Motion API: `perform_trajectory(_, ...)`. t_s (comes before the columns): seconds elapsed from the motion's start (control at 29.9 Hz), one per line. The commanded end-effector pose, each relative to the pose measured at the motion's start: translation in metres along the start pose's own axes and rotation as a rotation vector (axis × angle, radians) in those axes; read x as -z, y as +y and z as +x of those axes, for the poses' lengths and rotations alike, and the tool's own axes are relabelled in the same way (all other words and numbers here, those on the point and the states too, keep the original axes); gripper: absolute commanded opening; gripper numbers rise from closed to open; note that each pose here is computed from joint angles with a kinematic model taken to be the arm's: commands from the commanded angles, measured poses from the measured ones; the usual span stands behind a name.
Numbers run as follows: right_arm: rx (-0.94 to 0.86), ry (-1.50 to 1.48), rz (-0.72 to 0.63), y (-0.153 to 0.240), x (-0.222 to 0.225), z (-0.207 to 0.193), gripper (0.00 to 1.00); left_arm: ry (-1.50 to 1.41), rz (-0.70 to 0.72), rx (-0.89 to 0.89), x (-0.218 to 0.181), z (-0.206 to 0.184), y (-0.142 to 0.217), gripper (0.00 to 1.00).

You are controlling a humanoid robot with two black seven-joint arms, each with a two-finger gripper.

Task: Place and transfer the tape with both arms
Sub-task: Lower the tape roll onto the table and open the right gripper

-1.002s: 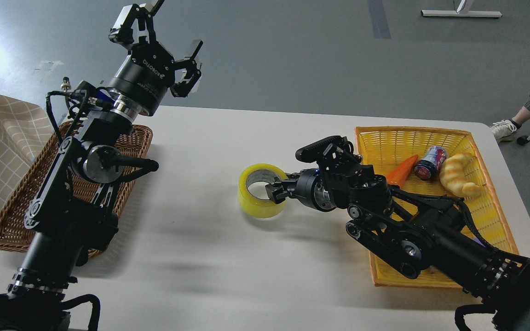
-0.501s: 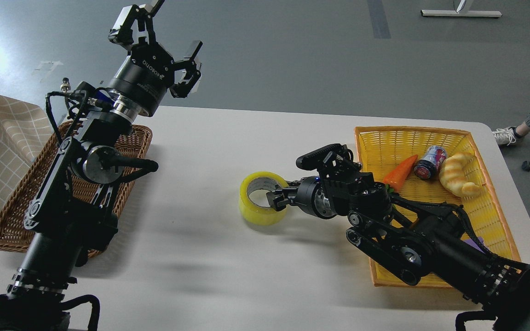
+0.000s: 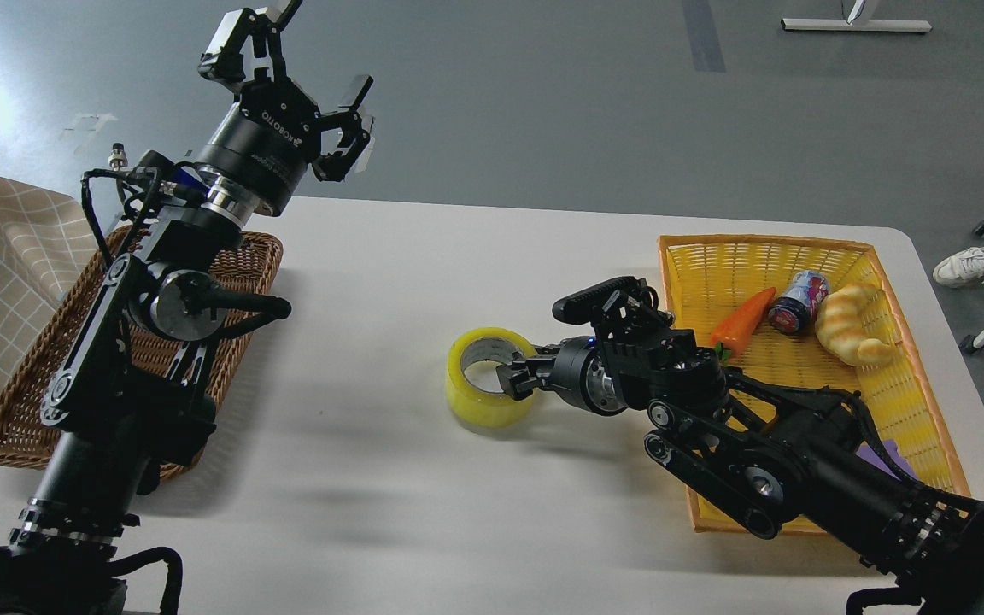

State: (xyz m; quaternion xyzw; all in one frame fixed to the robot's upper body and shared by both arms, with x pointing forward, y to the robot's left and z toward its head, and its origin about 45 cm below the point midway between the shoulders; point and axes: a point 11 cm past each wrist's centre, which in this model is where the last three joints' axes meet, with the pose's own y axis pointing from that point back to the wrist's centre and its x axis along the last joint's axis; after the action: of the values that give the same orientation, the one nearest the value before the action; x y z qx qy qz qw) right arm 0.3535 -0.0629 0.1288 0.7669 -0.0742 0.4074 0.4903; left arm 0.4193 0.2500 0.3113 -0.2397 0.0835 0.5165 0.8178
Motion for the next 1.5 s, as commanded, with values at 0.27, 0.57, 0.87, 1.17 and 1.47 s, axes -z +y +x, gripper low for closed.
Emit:
perform_trajectory(0.27, 0.002, -0.004, 0.002, 0.000, 0.000, -0.001, 0.24, -0.011, 0.001, -0.003, -0.003, 0.003, 0.001, 0.98)
perform_trajectory(0.57, 0.016, -0.020, 0.005, -0.001, 0.000, -0.010, 0.25, -0.020, 0.004, -0.006, -0.004, 0.006, 0.003, 0.98)
perform_trajectory(0.87, 0.005, -0.052, 0.010, 0.000, -0.002, -0.009, 0.64, -0.025, 0.005, -0.017, -0.005, 0.010, 0.006, 0.98)
perform_trajectory(1.17, -0.069, -0.101, 0.009, 0.009, -0.009, 0.020, 0.98, -0.027, 0.005, -0.017, -0.005, 0.010, 0.006, 0.98)
perform_trajectory(1.47, -0.248, -0.162, 0.057, 0.039, -0.007, 0.077, 0.99, -0.031, 0.008, -0.018, -0.006, 0.011, 0.006, 0.98)
